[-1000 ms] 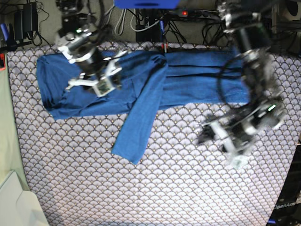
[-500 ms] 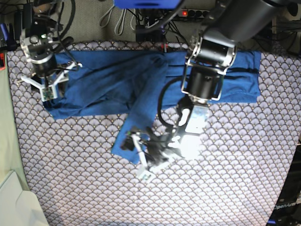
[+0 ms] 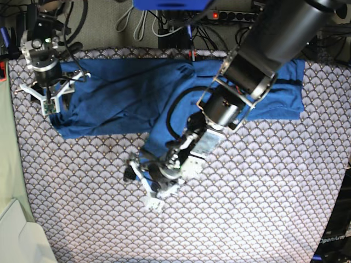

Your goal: Fold the T-shirt properly

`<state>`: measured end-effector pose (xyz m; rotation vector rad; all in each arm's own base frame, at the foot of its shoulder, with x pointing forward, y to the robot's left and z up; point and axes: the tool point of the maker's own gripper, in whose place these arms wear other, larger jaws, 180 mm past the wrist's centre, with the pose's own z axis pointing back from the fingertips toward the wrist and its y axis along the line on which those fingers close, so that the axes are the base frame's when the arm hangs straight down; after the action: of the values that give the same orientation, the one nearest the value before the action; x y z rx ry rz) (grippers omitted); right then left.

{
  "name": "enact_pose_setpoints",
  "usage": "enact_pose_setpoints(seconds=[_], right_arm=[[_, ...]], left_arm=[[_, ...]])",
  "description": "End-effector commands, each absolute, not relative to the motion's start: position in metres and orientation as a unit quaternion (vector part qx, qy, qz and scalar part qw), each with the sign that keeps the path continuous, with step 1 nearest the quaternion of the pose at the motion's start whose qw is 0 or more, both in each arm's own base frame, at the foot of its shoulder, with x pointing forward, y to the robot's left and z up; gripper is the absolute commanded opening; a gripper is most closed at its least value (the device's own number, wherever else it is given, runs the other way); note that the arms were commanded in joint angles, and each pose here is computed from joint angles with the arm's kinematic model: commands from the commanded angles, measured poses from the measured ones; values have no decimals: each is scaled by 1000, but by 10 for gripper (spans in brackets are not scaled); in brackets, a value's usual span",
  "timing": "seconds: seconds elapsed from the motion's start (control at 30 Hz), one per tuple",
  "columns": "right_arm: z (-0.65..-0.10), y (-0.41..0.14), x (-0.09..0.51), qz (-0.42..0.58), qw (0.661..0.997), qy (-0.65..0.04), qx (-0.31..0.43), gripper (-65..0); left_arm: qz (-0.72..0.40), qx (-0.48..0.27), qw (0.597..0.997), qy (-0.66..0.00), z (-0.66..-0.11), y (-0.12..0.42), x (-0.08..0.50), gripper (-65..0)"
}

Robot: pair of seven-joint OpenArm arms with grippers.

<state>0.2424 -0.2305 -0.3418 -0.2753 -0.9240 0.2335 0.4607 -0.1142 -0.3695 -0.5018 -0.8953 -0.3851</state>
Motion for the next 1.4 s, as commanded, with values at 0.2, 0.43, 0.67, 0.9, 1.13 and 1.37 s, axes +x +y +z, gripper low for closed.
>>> enact_pose_setpoints(seconds=[0.2, 0.43, 0.67, 0.9, 1.13, 1.37], right_arm=[[-331, -229, 248, 114, 869, -463, -133, -394], [-328, -229, 249, 114, 867, -466, -135, -394], [-324, -229, 253, 114, 864, -472, -136, -394], [-324, -229, 253, 114, 864, -472, -136, -394], [-324, -229, 254, 115, 863, -473, -136, -394], [-323, -229, 254, 115, 863, -473, -136, -394]], left_arm=[[-245, -228, 830, -446, -357, -141, 454, -142], [-245, -231, 839, -426, -378, -142, 437, -142], [-238, -238, 838, -430, -389, -143, 426, -142], [-196, -184, 863, -427, -423, -111, 428, -142], [-187, -161, 876, -415, -441, -94, 427, -142], [-188, -160, 877, -411, -443, -93, 425, -148]])
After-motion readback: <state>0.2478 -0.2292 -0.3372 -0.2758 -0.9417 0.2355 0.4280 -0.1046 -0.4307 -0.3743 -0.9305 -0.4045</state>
